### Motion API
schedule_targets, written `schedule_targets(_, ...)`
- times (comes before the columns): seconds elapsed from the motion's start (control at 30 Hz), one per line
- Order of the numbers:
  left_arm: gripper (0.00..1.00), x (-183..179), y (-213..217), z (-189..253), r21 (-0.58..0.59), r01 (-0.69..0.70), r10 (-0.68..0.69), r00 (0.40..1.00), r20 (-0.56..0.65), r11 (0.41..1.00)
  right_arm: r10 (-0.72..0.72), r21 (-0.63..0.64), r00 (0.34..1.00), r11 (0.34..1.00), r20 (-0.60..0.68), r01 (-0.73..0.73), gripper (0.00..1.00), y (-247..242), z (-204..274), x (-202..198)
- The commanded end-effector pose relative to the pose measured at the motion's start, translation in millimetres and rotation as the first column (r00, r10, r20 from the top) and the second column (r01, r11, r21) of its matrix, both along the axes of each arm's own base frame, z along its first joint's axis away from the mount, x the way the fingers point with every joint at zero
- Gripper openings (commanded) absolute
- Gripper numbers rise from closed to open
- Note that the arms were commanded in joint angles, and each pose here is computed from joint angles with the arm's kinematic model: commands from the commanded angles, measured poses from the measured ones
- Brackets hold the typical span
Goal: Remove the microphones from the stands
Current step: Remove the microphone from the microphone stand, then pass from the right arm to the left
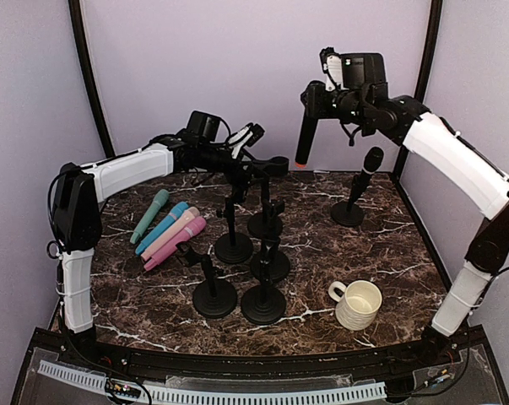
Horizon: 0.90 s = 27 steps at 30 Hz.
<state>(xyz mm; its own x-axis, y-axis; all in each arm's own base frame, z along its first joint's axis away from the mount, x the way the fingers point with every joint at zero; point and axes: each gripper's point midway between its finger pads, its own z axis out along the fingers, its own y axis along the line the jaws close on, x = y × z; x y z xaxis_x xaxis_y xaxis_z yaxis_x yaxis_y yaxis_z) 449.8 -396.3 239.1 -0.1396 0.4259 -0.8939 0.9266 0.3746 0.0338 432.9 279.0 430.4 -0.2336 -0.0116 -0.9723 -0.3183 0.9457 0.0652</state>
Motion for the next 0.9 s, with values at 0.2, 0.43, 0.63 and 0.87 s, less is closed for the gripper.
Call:
schedule_targets(0.2,0.92,-27.1,18.4,125.7,-0.232,-0.020,0.066,0.979,0.193,0.972,0.130,0.238,0.979,0.957,0.154,-0.165,0.21,-12.7,72.8,-55.9)
schedule_targets(0.43,0.91,-91.8,16.2,165.9,-0.291,0.030,0.024,0.983,0.182,0.956,0.392,0.330,0.901,0.839,0.188,-0.433,0.22,26.4,74.1,-94.2)
schedule_targets(0.63,0.91,-136.6,11.5,166.7,-0.350,0.017,0.015,0.996,0.088,0.937,0.532,0.328,0.816,0.747,0.225,-0.578,0.22,64.4,69.2,-124.5)
schedule_targets(0.87,0.88,-139.4,10.7,149.9,-0.306,-0.025,0.037,0.999,0.034,0.952,0.610,0.335,0.753,0.675,0.248,-0.657,0.22,85.7,67.3,-141.6)
